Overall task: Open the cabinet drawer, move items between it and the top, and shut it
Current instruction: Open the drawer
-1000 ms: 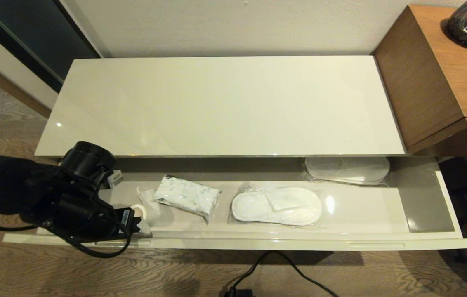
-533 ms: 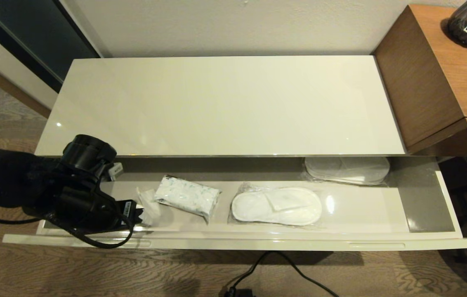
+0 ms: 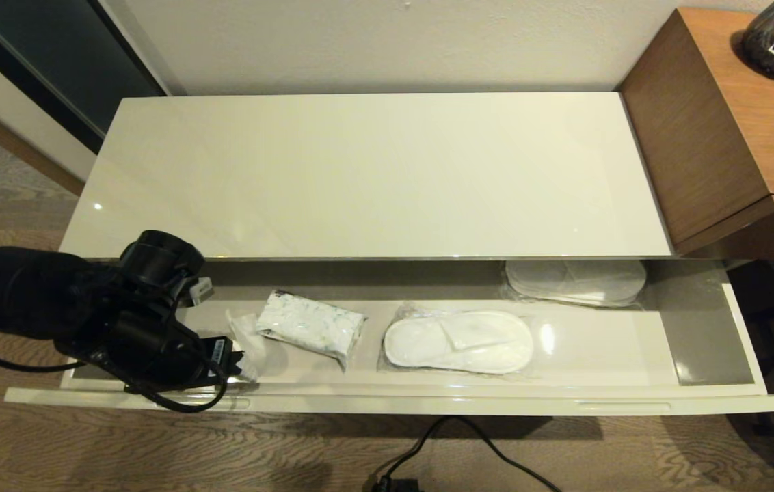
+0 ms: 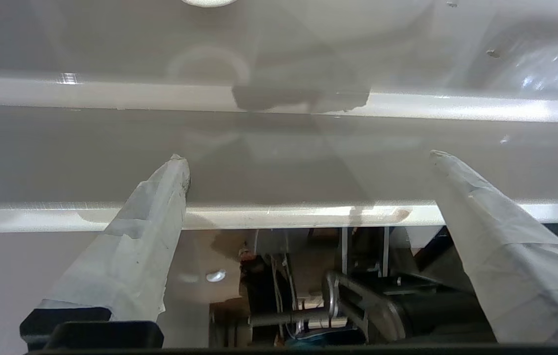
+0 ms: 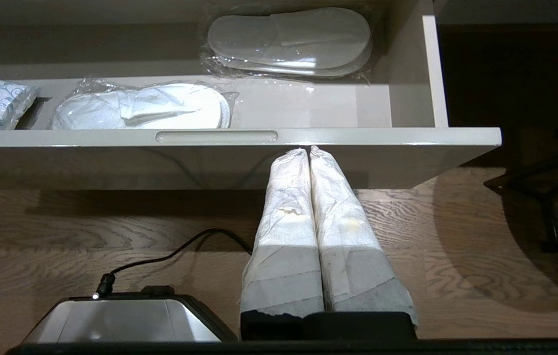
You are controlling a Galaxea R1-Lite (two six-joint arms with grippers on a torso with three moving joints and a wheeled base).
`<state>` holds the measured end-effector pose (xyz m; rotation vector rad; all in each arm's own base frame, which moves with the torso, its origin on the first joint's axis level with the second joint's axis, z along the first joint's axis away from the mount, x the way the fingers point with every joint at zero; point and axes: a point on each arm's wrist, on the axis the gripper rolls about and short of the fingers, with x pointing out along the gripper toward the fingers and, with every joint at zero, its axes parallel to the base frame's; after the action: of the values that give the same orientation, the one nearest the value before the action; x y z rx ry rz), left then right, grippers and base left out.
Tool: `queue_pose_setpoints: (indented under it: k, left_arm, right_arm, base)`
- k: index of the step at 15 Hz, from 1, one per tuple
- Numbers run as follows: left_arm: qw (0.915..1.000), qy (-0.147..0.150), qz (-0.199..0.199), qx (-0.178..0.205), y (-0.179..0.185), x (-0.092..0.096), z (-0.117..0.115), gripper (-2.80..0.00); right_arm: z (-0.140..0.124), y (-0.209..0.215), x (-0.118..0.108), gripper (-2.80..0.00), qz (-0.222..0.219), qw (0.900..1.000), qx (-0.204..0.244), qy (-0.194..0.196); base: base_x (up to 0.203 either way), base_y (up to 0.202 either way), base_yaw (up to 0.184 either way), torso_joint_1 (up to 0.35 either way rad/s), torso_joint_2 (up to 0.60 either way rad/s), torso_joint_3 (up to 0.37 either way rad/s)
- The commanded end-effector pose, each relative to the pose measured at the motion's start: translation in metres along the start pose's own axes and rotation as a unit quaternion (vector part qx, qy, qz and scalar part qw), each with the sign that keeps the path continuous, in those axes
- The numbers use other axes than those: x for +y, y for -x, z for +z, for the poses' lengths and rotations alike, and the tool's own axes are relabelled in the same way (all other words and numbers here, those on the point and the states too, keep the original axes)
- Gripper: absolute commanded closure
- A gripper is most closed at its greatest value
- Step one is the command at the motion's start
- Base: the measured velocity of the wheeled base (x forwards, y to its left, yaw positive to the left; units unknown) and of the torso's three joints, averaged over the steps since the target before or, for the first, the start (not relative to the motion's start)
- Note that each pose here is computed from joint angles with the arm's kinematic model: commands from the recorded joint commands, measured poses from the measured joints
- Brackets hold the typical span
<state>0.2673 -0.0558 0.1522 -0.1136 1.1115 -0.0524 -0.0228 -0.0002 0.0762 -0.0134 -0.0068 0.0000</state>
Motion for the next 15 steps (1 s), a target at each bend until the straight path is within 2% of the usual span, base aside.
queue_pose_setpoints:
  k: [1,2,3,9,15]
  left_arm:
    - [0.9994,0.001,0.006,0.035,-0.005,0.002,-0.010,-2.80]
    - [0.9993,0.000,0.004,0.038,-0.005,0.002,-0.011,-2.80]
    - [0.9982,0.001,-0.007,0.060,-0.003,0.002,-0.015,-2.80]
    - [0.9906,0.000,0.008,0.136,-0.002,0.007,-0.033,-2.80]
    - [0.9851,-0.001,-0.009,0.172,-0.007,0.005,-0.038,-2.80]
  right_arm:
    - [0.000,0.000,0.000,0.00,0.000,1.000,0.000,0.000]
    - [0.000,0.000,0.000,0.00,0.000,1.000,-0.001,0.000]
    - [0.000,0.000,0.000,0.00,0.000,1.000,-0.001,0.000]
    - [0.000,0.000,0.000,0.00,0.000,1.000,-0.001,0.000]
    - [0.000,0.000,0.000,0.00,0.000,1.000,0.000,0.000]
  base:
    - [0.000,0.000,0.000,0.000,0.00,0.000]
    - [0.000,0.000,0.000,0.000,0.00,0.000]
    - [0.000,0.000,0.000,0.000,0.00,0.000]
    - [0.000,0.000,0.000,0.000,0.00,0.000]
    - [0.000,0.000,0.000,0.000,0.00,0.000]
